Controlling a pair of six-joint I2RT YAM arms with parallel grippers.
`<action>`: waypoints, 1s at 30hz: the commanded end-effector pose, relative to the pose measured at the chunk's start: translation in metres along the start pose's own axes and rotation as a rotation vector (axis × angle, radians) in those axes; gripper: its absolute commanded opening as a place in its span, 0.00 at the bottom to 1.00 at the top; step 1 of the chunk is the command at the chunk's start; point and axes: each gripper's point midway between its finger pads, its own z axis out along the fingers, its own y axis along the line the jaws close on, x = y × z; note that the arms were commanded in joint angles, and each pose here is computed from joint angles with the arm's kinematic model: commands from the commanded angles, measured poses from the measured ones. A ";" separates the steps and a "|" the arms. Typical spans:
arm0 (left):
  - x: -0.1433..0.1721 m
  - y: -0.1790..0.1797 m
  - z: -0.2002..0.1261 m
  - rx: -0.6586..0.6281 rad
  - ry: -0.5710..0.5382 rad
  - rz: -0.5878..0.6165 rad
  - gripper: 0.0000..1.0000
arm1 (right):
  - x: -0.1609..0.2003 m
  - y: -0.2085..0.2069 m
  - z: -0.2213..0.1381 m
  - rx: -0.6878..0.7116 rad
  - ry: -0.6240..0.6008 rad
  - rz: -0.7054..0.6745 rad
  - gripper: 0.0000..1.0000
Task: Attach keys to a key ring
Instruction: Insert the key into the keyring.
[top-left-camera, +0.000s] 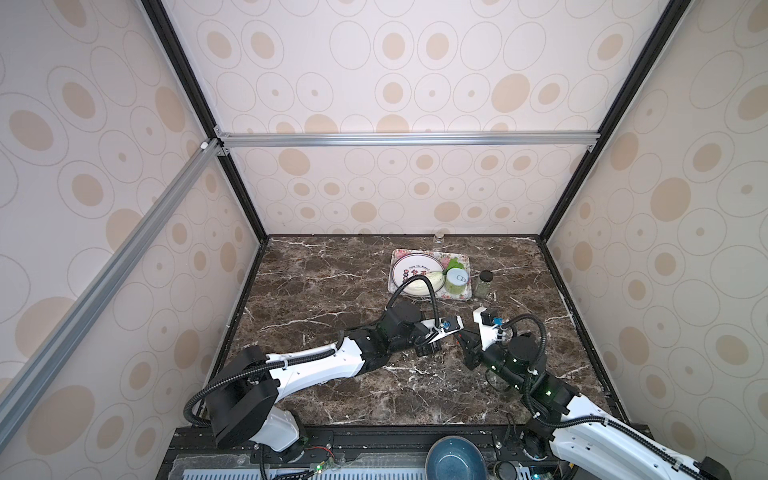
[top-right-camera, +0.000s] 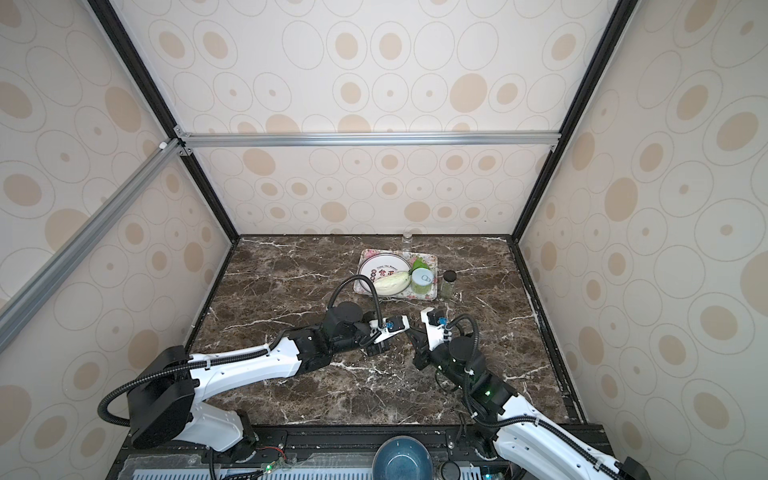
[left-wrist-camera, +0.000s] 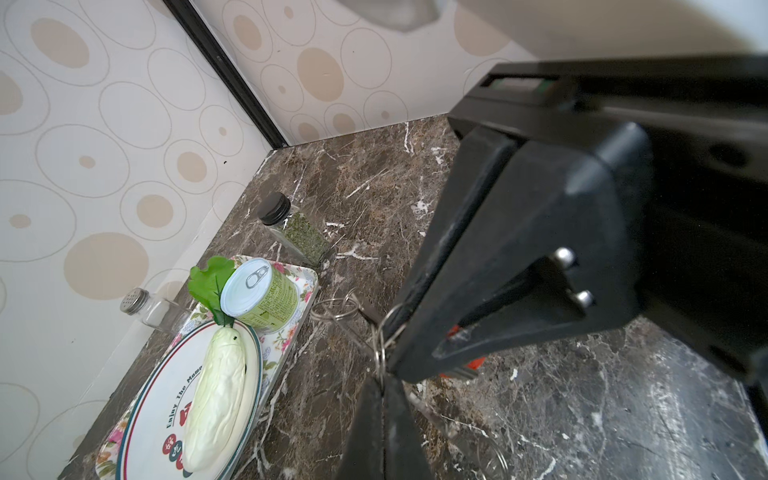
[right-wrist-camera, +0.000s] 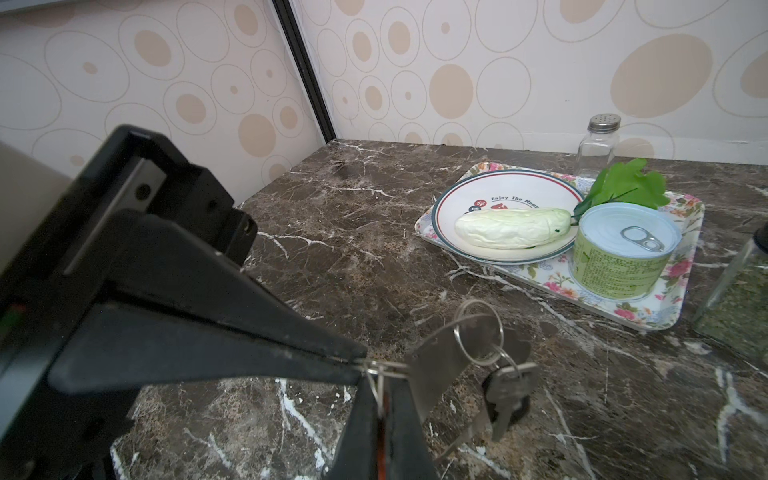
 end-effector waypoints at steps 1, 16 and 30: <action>-0.021 0.014 -0.008 -0.068 -0.061 0.029 0.00 | -0.011 0.003 -0.001 -0.008 -0.036 -0.006 0.00; -0.033 0.014 -0.029 -0.116 -0.198 0.050 0.00 | -0.007 -0.012 0.002 0.070 -0.031 0.052 0.00; -0.034 0.011 -0.023 -0.100 -0.224 0.050 0.00 | -0.008 -0.006 0.002 0.027 -0.023 0.035 0.00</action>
